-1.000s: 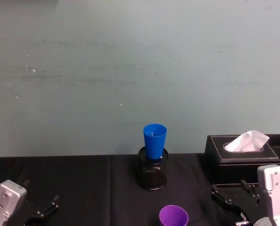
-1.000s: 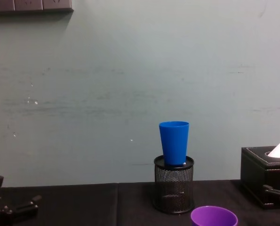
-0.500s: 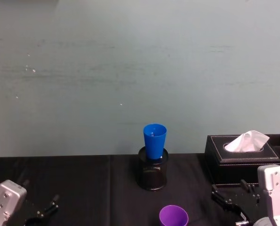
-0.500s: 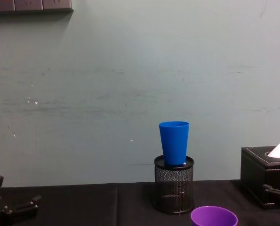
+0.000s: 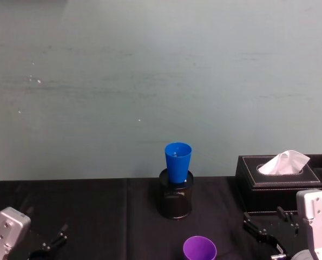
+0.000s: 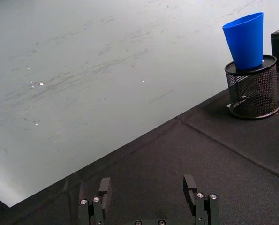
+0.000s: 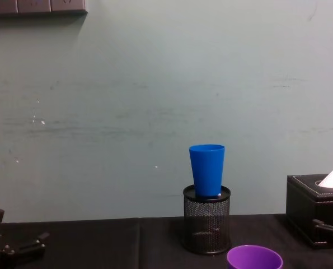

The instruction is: Pick up one cup with a gripper and tap it against the other cup.

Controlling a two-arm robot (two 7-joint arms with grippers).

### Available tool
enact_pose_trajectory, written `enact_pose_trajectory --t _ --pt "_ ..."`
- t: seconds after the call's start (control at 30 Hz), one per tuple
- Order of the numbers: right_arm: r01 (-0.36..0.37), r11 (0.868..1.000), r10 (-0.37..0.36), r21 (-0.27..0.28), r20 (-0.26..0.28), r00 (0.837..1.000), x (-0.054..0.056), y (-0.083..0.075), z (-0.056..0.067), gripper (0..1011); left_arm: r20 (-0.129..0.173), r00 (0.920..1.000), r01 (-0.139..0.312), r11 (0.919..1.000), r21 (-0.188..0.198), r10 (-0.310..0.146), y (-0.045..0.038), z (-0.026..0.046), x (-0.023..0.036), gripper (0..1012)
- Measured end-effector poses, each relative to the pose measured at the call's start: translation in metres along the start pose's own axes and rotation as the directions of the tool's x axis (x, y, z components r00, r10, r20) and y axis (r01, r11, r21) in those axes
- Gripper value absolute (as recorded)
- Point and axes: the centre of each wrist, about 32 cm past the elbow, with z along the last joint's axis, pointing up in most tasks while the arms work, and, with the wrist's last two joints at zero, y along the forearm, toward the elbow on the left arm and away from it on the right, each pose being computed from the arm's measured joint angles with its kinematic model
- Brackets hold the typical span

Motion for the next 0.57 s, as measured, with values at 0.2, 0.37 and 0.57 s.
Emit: enact_pose_trajectory --t 0.2,0.37,0.57 --pt "0.0 1.0 0.0 0.0 0.0 1.0 0.0 0.0 0.0 1003 0.0 1.0 0.0 1.0 0.0 0.0 0.0 0.0 0.0 1000" --pt "0.0 1.0 0.0 0.0 0.0 1.0 0.0 0.0 0.0 1003 0.0 1.0 0.0 1.0 0.0 0.0 0.0 0.0 0.0 1000" --pt "0.0 1.0 0.0 0.0 0.0 1.0 0.0 0.0 0.0 1003 0.0 1.0 0.0 1.0 0.0 0.0 0.0 0.0 0.0 1000"
